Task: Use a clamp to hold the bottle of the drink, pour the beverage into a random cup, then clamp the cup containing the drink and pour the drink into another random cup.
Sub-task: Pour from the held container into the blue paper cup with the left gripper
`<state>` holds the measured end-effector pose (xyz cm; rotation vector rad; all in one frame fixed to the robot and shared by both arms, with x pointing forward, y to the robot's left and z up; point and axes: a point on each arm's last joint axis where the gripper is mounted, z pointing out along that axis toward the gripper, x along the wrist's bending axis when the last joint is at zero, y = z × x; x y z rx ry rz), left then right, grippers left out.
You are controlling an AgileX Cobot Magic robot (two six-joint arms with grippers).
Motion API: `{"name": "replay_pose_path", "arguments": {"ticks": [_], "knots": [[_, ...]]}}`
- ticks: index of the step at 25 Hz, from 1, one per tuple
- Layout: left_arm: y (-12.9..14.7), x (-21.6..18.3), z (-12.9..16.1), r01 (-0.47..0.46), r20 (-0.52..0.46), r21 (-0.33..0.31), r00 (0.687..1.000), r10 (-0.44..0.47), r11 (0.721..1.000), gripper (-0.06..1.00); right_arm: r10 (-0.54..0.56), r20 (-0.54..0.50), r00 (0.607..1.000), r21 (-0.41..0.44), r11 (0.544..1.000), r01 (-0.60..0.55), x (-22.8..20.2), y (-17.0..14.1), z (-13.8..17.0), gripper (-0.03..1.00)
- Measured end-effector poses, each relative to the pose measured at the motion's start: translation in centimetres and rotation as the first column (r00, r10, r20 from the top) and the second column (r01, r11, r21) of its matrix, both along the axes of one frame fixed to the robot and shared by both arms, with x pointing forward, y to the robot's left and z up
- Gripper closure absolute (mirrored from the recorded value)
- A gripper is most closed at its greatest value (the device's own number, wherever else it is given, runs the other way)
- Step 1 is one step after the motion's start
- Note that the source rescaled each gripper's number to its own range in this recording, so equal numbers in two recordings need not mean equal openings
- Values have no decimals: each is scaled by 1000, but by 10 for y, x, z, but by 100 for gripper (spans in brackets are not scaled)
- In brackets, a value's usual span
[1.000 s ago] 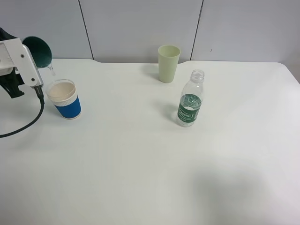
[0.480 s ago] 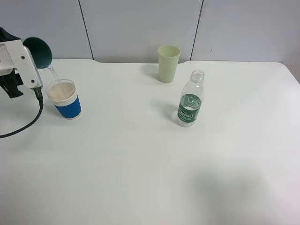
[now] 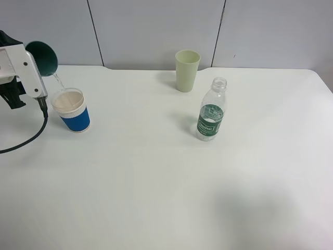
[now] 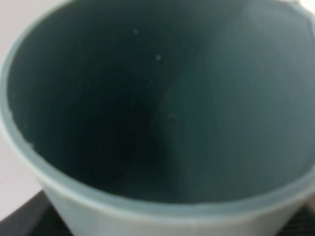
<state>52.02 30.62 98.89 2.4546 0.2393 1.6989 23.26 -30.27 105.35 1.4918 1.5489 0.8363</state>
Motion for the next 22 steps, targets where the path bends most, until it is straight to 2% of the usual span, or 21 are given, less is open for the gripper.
{"name": "replay_pose_path", "arguments": {"ticks": [13,22], "knots": [[0,0,0,11,1,36,1000,-11,999,93,0,0,1000,0,1000,0,0,0,0,-3],[0,0,0,9,1,37,1000,-9,999,93,0,0,1000,0,1000,0,0,0,0,-3]]}}
